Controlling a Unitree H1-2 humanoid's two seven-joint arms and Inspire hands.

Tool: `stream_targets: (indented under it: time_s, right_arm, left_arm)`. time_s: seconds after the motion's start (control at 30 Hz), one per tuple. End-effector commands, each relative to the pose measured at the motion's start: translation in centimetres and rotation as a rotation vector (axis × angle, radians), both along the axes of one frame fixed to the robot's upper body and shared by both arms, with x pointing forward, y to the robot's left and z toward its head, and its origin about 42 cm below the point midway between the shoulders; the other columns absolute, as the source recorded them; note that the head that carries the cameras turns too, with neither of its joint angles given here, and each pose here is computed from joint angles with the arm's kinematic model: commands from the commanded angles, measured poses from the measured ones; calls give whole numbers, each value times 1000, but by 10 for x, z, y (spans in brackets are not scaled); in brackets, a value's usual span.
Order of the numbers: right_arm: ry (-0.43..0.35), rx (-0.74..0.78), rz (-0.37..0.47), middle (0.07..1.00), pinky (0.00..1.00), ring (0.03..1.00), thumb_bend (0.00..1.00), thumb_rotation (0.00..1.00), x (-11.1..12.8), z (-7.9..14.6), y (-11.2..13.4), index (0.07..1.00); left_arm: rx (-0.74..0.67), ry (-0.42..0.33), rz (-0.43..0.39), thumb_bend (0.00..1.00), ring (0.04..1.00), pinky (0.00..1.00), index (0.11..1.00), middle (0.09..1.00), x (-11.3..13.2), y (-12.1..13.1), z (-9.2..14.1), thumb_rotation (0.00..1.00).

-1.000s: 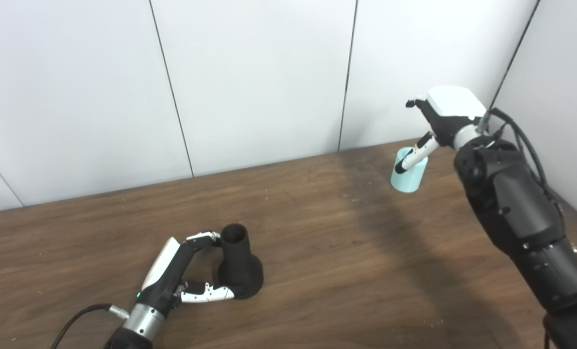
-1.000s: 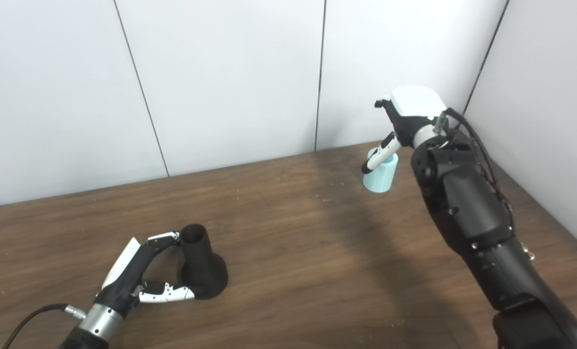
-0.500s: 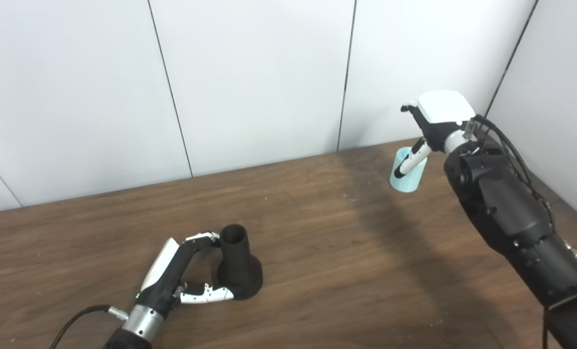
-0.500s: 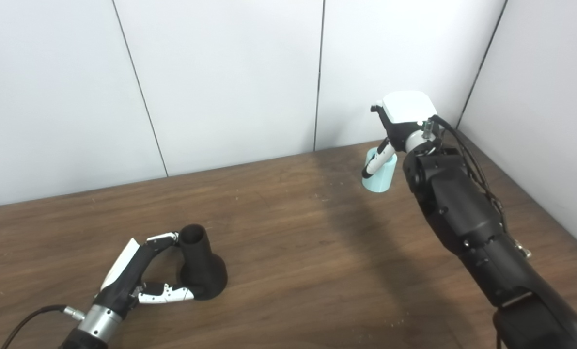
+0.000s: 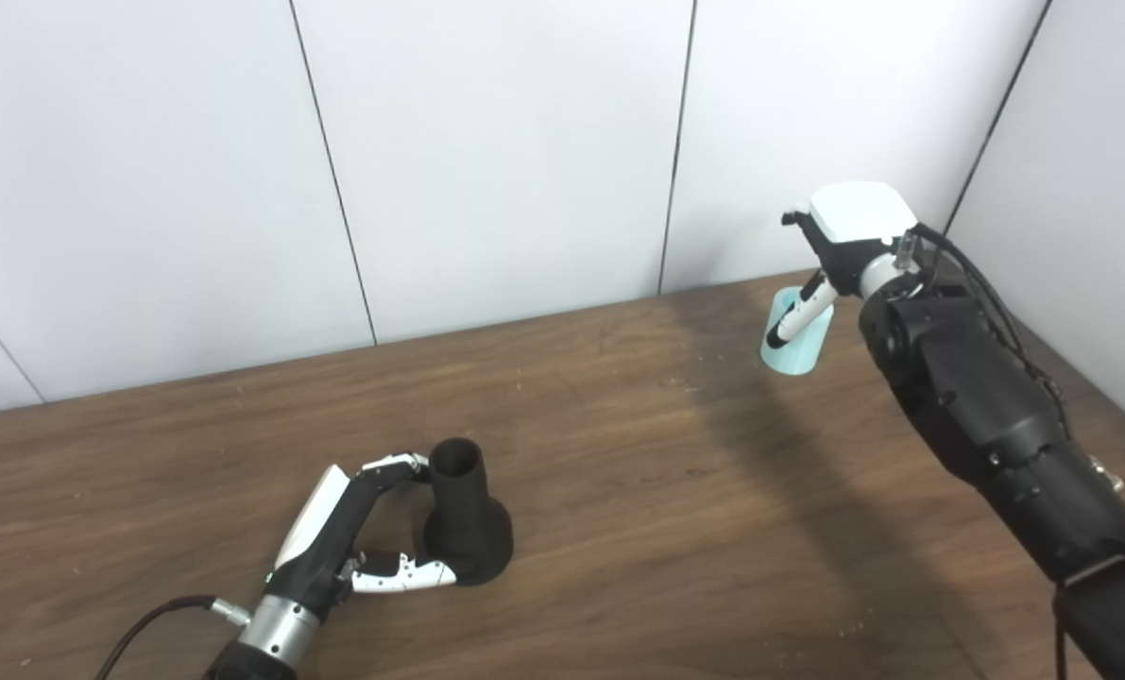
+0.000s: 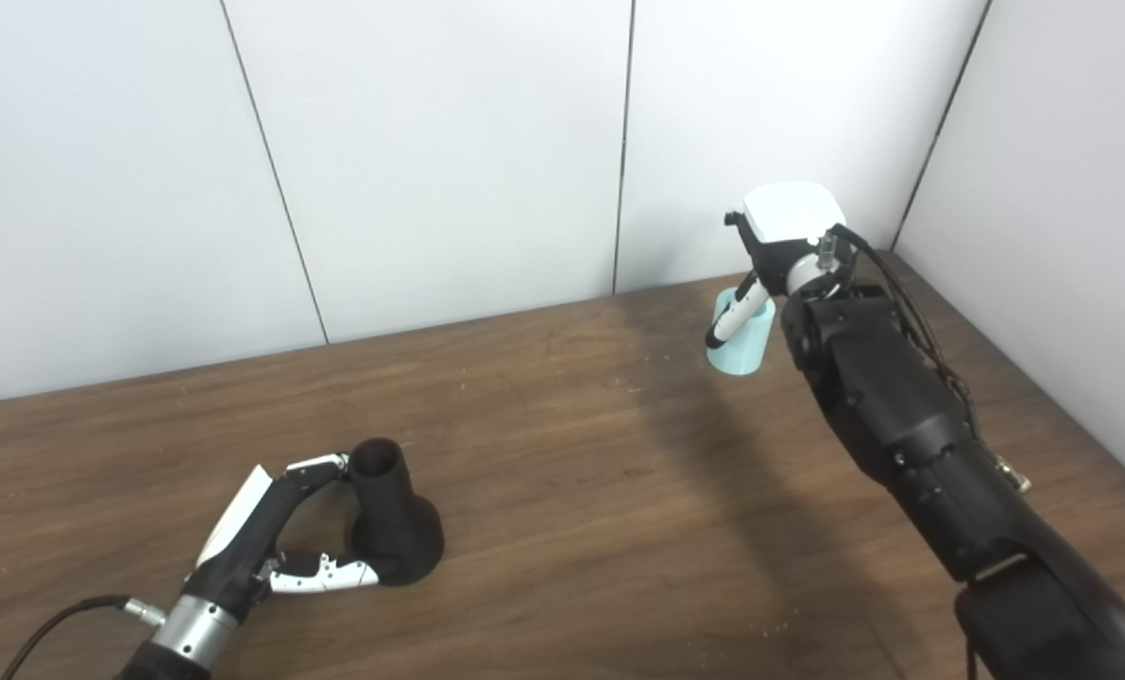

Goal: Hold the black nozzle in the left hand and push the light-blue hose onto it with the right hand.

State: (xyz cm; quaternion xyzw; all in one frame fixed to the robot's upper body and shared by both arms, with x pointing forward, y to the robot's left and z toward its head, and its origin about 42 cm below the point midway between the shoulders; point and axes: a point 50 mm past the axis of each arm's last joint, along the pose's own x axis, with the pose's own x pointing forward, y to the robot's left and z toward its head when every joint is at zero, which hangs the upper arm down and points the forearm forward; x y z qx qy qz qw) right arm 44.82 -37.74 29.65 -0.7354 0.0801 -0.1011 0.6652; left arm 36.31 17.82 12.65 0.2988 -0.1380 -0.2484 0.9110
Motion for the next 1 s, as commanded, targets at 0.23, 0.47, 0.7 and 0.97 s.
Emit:
stream_targets:
  time_s: [0.23,0.47,0.7,0.97]
  right_arm:
    - [-108,-40,15,840,784,814,1000,385,12,35,-8,785]
    - [-88,-38,22,778,612,723,1000,373,15,28,-10,758]
    - [-69,-44,17,778,605,714,999,363,17,26,-12,739]
    - [-56,-49,24,758,602,700,994,353,18,25,-8,734]
  left_arm:
    - [136,148,-6,515,733,914,482,603,-18,9,-38,78]
    - [138,148,-8,515,733,914,482,602,-17,10,-37,79]
    - [140,146,-10,515,733,912,480,602,-17,10,-36,79]
    - [141,149,-9,515,732,911,481,600,-18,9,-34,79]
